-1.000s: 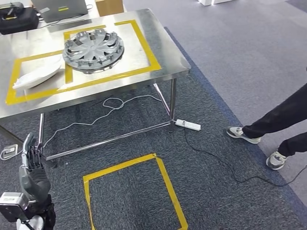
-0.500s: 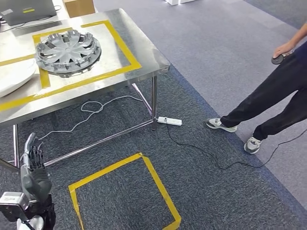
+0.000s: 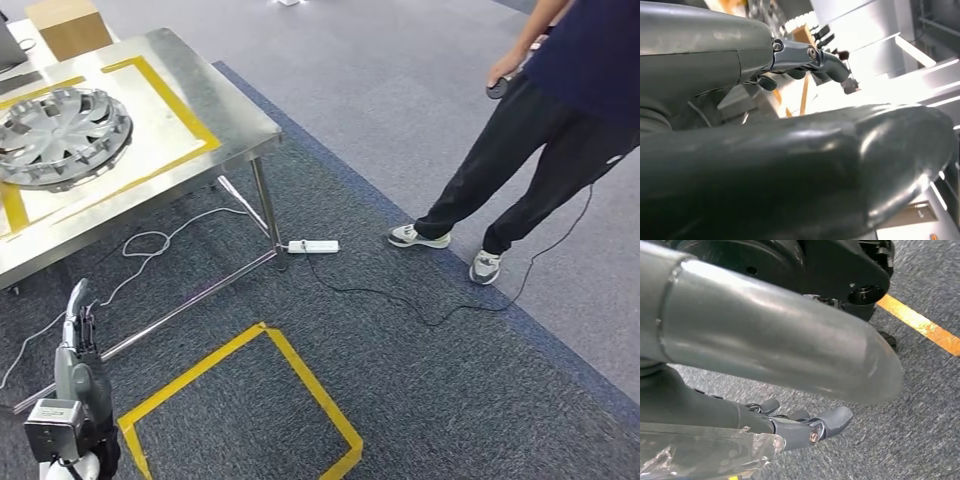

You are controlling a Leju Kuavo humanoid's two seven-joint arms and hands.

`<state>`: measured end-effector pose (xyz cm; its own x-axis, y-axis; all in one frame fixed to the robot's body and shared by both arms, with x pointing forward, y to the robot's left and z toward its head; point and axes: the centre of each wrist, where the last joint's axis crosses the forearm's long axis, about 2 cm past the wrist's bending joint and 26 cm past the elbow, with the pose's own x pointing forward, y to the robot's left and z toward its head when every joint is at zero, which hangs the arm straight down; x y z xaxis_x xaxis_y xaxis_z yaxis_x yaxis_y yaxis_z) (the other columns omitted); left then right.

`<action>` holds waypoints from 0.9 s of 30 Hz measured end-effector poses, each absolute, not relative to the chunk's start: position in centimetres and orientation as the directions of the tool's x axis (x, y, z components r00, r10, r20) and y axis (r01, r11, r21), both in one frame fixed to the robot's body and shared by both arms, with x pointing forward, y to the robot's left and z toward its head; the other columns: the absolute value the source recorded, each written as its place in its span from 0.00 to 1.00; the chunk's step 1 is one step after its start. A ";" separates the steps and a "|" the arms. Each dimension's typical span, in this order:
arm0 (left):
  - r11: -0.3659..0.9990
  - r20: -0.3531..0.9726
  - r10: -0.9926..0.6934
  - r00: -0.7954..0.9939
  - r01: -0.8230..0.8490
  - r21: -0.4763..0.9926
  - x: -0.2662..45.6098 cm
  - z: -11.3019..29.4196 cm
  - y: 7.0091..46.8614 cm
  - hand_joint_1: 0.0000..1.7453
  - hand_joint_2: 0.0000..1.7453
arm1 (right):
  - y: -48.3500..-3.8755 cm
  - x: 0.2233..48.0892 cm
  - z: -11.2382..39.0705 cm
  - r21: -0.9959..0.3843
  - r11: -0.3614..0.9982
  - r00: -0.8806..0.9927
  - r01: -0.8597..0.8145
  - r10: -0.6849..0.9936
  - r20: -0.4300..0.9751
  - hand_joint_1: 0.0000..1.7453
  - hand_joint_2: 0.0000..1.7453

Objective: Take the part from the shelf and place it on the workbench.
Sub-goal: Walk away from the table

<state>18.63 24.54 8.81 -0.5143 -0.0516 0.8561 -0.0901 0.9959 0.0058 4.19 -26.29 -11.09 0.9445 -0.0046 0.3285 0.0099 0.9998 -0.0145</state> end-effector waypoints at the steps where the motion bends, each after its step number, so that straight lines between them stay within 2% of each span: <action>1: 0.995 0.871 -0.058 -0.487 -0.099 0.011 18.7 8.0 24.6 0.00 0.00 | -26.3 4.3 -11.1 -0.014 1.000 0.944 0.007 -0.002 0.330 0.00 0.00; 6: 0.988 0.958 -0.097 -0.271 -0.143 0.059 19.1 2.3 25.6 0.00 0.00 | -26.2 4.4 -11.1 -0.015 1.000 0.946 -0.009 0.013 0.325 0.00 0.00; 10: 0.980 0.981 -0.149 -0.128 -0.150 0.129 18.8 -0.9 25.8 0.00 1.00 | -26.2 4.6 -11.0 -0.015 1.000 0.945 -0.015 0.019 0.328 0.00 0.00; 15: 0.963 0.976 -0.213 0.040 -0.161 0.217 18.7 -3.8 25.8 0.00 1.00 | -26.2 4.4 -11.1 -0.018 0.999 0.947 -0.030 0.034 0.320 0.00 0.00; 20: 0.968 0.937 -0.199 0.286 -0.091 0.234 15.8 -7.1 25.4 0.00 1.00 | -26.2 4.6 -11.0 -0.018 0.999 0.945 -0.044 0.047 0.323 0.00 0.00; 27: 0.965 0.735 -0.141 0.664 -0.073 0.251 12.4 -9.0 25.2 0.00 1.00 | -26.1 4.8 -11.0 -0.021 0.999 0.945 -0.046 0.051 0.322 0.00 0.00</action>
